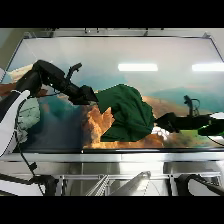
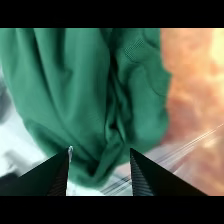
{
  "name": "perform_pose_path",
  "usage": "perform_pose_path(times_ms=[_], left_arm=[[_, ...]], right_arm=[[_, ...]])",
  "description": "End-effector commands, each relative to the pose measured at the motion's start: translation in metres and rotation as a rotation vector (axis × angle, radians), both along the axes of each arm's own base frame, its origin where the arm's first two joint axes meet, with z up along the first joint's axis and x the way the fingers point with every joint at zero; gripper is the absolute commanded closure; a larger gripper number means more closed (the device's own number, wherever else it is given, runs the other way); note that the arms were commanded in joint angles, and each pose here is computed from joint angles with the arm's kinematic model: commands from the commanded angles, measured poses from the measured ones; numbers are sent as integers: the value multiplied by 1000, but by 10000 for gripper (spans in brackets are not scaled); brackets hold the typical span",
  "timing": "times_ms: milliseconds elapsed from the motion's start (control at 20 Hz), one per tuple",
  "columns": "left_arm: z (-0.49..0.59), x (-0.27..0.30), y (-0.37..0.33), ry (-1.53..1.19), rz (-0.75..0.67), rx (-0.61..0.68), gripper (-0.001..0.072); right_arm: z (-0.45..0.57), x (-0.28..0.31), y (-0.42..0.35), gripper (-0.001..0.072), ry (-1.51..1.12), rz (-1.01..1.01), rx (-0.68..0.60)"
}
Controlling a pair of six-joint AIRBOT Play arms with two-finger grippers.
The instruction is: Fold the shirts.
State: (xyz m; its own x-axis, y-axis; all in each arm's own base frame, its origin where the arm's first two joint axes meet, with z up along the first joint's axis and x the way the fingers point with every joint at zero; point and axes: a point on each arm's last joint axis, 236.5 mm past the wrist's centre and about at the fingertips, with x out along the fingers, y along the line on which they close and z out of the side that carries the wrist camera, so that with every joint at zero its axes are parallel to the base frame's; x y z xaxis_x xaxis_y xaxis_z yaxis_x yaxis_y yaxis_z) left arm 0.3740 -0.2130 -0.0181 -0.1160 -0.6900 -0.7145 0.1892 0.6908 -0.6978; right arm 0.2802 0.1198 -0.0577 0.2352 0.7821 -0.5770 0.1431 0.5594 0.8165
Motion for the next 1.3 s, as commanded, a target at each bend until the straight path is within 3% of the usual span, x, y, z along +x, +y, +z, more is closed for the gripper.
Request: perform_pose_path(times_ms=[0, 150, 200, 300, 450, 500, 550, 600, 850, 1050, 1150, 1250], left_arm=[[-54, 22, 3, 61, 167, -73, -5], [-79, 34, -17, 95, 137, -85, -6], [-79, 40, -28, 87, 117, -94, -6], [-82, 50, -51, 70, 83, -96, 12], [-91, 55, -77, 74, 52, -88, 14], [-90, 58, -83, 85, 49, -92, 45], [-86, 58, -89, 81, 23, -100, 324], [-78, 59, -94, 69, -4, -110, 666], [11, 67, -104, -71, -136, -178, 693], [178, 39, -94, -375, -245, -248, 693], [264, -3, -83, -566, -276, -274, 692], [340, -59, -60, -766, -276, -286, 690]], right_arm=[[-33, -6, 42, 290, 78, 83, 150], [-26, -2, 68, 293, 44, 112, 198], [-23, 3, 69, 354, 28, 116, 199], [-16, 14, 69, 397, -6, 121, 194], [-9, 25, 69, 615, -31, 118, 199], [-6, 26, 70, 630, -36, 116, 207], [-3, 27, 71, 695, -47, 122, 218], [1, 25, 73, 691, -57, 132, 233], [67, 31, 69, 692, -212, 182, 300], [266, 33, 31, 692, -747, 149, 500], [370, 10, 3, 692, -1093, 71, 433], [454, -23, -11, 691, -1382, -25, 228]])
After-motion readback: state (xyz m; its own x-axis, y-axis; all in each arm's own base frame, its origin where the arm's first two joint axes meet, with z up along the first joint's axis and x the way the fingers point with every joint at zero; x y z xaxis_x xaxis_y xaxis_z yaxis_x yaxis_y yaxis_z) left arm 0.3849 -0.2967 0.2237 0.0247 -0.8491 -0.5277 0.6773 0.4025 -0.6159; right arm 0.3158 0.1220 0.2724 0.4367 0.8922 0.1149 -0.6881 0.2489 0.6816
